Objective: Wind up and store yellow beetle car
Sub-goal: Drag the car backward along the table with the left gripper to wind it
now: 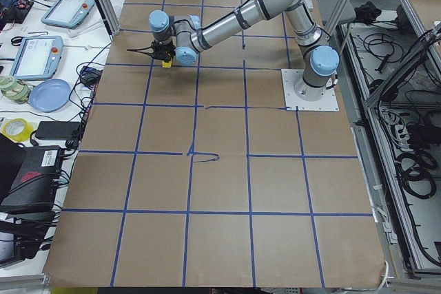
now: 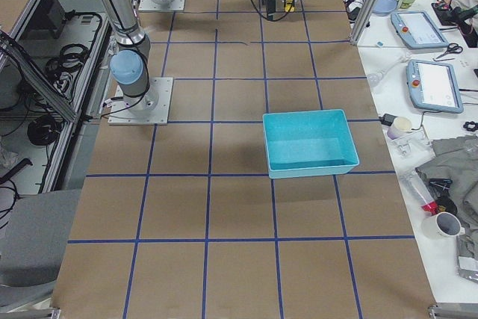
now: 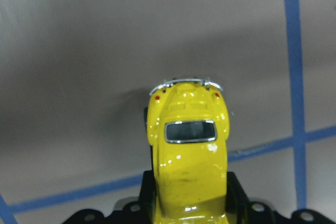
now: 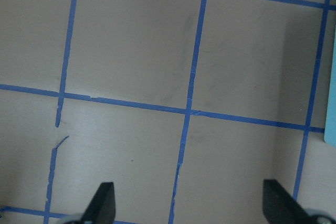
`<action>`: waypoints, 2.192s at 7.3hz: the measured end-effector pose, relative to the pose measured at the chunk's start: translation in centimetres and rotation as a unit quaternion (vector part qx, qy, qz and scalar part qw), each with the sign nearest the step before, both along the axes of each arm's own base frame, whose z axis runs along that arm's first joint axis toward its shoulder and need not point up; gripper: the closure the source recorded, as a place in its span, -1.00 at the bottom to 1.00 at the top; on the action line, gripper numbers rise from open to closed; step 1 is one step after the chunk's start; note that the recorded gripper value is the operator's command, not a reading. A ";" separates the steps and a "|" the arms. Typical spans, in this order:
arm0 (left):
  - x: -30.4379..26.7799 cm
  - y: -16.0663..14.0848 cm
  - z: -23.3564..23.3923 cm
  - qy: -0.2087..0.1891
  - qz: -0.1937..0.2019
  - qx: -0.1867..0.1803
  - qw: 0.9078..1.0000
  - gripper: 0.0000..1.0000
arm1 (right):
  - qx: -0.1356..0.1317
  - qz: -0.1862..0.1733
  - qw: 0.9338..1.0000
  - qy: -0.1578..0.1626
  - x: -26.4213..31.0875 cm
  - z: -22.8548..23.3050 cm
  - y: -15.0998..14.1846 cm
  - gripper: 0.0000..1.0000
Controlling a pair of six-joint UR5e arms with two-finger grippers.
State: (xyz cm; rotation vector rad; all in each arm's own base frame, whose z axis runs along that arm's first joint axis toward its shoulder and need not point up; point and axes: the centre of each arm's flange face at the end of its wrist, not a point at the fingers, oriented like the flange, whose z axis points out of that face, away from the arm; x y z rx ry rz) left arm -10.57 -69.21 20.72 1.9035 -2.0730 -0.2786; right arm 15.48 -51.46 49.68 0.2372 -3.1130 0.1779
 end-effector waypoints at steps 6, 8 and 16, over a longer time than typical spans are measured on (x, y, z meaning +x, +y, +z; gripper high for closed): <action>1.4 -0.3 -2.6 -0.034 0.006 0.021 0.999 1.00 | -0.001 0.001 1.000 -0.002 0.0 -0.1 -0.1 -1.00; 2.2 -0.3 -3.0 -0.052 0.000 0.022 0.998 1.00 | 0.001 0.001 1.000 -0.002 0.0 -0.2 -0.2 -1.00; 14.6 -0.3 -3.3 -0.102 -0.007 0.018 0.995 1.00 | 0.006 0.002 1.000 -0.004 0.3 -0.6 -0.3 -1.00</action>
